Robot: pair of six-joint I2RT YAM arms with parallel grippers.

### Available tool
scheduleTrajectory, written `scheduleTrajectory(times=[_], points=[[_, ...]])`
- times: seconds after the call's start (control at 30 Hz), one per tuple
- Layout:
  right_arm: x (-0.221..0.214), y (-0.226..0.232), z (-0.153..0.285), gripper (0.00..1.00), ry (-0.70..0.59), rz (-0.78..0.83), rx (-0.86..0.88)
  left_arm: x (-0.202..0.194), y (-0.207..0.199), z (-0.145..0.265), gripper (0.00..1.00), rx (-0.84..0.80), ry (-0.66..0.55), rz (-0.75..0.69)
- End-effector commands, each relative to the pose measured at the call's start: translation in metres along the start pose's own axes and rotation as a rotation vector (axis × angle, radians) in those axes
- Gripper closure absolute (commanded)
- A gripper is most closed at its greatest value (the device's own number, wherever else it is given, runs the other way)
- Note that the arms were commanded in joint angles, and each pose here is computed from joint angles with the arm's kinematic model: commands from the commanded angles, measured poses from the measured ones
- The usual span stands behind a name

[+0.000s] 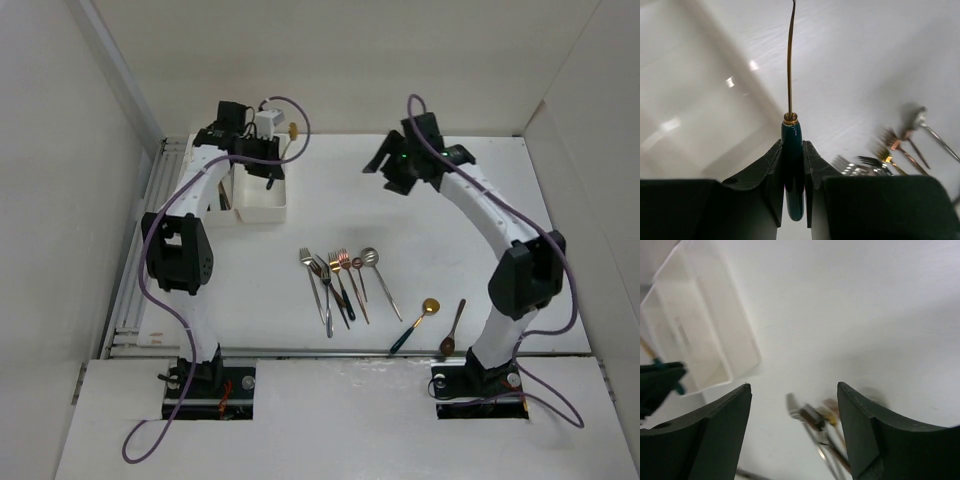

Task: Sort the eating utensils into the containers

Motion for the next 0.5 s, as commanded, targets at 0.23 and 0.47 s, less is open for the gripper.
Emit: scheduleTrajectory(times=[0.23, 0.47], points=[[-0.076, -0.193, 0.09, 0.13, 0.205, -0.105, -0.579, 0.032, 0.123, 0.093, 1.0, 0.734, -0.232, 0.096], [-0.12, -0.255, 0.128, 0.15, 0.184, -0.296, -0.687, -0.005, 0.175, 0.071, 1.0, 0.791, -0.12, 0.191]])
Point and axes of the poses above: each gripper's point midway between its finger pads, its own z axis back along the fingers, its own y axis along the line the jaws close on, x = y × z, the point moved 5 cm from there along z, back along the fingers, and after that the axes turned 9 degrees about z, right-handed, at the moved point
